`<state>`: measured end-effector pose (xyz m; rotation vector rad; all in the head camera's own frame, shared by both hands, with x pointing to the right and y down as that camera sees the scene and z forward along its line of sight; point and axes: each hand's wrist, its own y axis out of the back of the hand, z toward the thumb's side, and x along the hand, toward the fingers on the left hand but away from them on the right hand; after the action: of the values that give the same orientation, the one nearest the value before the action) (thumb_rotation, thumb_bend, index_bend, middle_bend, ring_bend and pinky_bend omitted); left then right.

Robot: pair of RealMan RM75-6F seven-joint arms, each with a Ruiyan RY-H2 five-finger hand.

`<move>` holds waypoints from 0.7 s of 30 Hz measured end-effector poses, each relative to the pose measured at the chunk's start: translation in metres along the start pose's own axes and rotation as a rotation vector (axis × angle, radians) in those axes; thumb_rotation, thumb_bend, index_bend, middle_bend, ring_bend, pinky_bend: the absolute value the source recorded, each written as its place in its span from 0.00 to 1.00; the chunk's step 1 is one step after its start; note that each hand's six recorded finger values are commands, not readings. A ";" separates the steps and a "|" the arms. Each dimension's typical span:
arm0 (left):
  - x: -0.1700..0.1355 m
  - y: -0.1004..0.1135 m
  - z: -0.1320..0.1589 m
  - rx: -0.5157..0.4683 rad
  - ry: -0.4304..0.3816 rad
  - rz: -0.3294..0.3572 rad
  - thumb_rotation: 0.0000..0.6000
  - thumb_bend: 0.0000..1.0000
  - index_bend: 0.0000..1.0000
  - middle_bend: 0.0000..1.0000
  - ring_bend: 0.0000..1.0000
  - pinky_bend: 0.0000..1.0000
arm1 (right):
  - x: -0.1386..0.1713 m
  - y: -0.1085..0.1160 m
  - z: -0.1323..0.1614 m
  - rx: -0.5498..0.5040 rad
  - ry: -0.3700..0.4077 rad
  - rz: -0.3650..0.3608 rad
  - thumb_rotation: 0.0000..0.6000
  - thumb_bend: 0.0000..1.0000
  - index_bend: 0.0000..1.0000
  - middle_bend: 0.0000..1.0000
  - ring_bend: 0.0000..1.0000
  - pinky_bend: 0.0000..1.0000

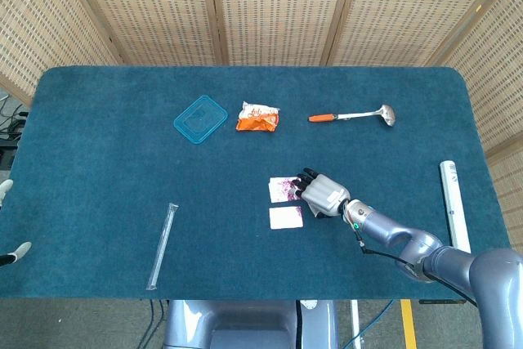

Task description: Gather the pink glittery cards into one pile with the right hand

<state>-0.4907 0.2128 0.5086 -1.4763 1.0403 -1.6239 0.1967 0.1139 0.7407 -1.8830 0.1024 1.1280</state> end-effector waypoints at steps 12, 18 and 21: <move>0.001 0.000 0.004 0.001 -0.011 0.002 1.00 0.05 0.00 0.00 0.00 0.00 | 0.018 -0.009 -0.022 0.015 -0.047 0.019 1.00 0.93 0.14 0.12 0.00 0.00; 0.002 0.000 0.007 0.002 -0.016 0.001 1.00 0.05 0.00 0.00 0.00 0.00 | 0.032 -0.014 -0.040 0.017 -0.091 0.032 1.00 0.93 0.14 0.12 0.00 0.00; 0.001 0.000 0.007 0.003 -0.016 0.001 1.00 0.05 0.00 0.00 0.00 0.00 | 0.039 -0.019 -0.049 0.016 -0.115 0.046 1.00 0.93 0.14 0.12 0.00 0.00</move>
<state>-0.4840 0.2108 0.5092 -1.4840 1.0298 -1.6101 0.2612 0.1029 0.7329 -1.8054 0.0902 1.2613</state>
